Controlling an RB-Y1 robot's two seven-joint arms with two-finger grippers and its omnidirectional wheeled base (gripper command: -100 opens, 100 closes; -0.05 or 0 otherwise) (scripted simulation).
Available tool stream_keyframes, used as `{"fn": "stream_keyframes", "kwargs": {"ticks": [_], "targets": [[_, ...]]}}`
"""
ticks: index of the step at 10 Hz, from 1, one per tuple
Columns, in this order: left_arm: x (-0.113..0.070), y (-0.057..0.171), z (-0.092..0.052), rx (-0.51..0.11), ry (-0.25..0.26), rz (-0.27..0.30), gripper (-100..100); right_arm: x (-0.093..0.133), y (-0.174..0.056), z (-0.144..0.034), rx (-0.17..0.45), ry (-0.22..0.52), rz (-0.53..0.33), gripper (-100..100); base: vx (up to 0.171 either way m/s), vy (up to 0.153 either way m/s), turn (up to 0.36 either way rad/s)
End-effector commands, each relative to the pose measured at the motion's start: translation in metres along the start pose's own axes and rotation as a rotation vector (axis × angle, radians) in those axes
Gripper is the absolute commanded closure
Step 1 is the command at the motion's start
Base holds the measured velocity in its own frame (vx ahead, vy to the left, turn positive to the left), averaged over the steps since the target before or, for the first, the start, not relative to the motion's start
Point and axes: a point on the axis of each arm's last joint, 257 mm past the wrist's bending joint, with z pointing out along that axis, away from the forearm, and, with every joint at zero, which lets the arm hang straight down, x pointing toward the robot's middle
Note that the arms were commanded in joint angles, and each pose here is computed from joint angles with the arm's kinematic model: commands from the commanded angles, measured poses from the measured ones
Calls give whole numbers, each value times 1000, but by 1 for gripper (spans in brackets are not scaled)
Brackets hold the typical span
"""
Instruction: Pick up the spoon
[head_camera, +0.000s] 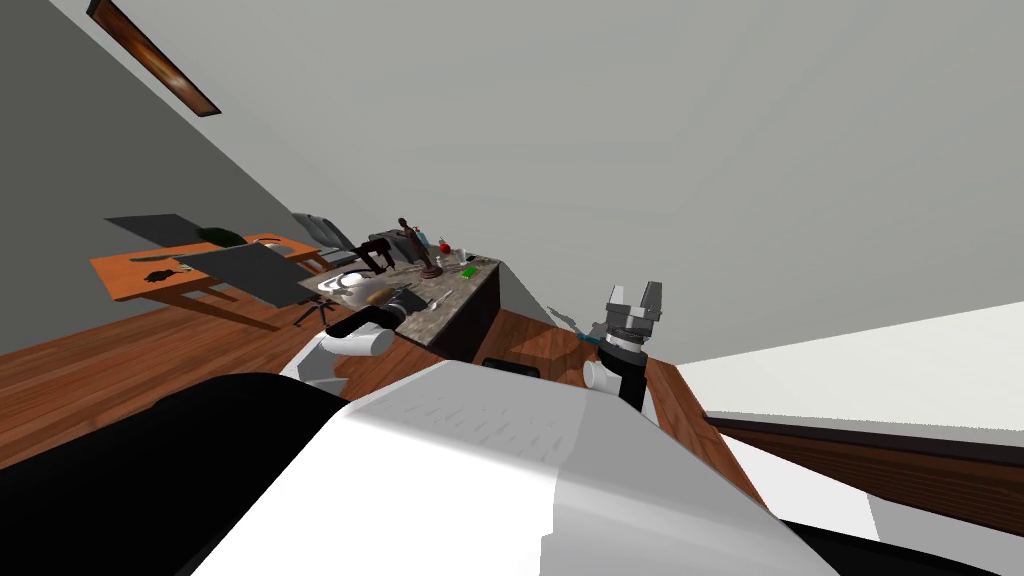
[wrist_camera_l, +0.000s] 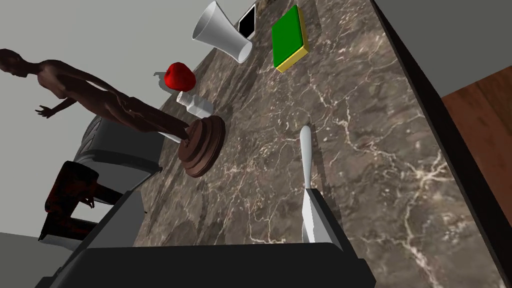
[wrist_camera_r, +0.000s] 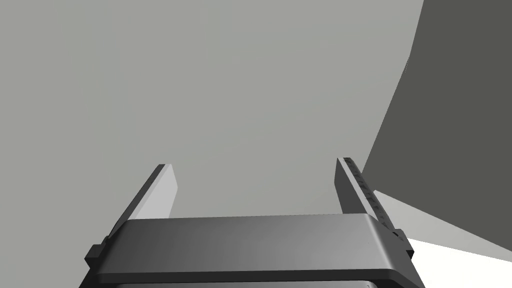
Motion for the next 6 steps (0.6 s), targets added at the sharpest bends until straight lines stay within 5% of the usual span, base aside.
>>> {"fn": "stream_keyframes", "kwargs": {"ticks": [1, 6], "targets": [[-10, 1, -3, -28, -36, -17, -100, 0, 0, 0, 0, 0, 0, 0, 86, -23, -9], [-38, 10, -10, -104, -133, -72, -100, 0, 0, 0, 0, 0, 0, 0, 66, -6, -13]]}}
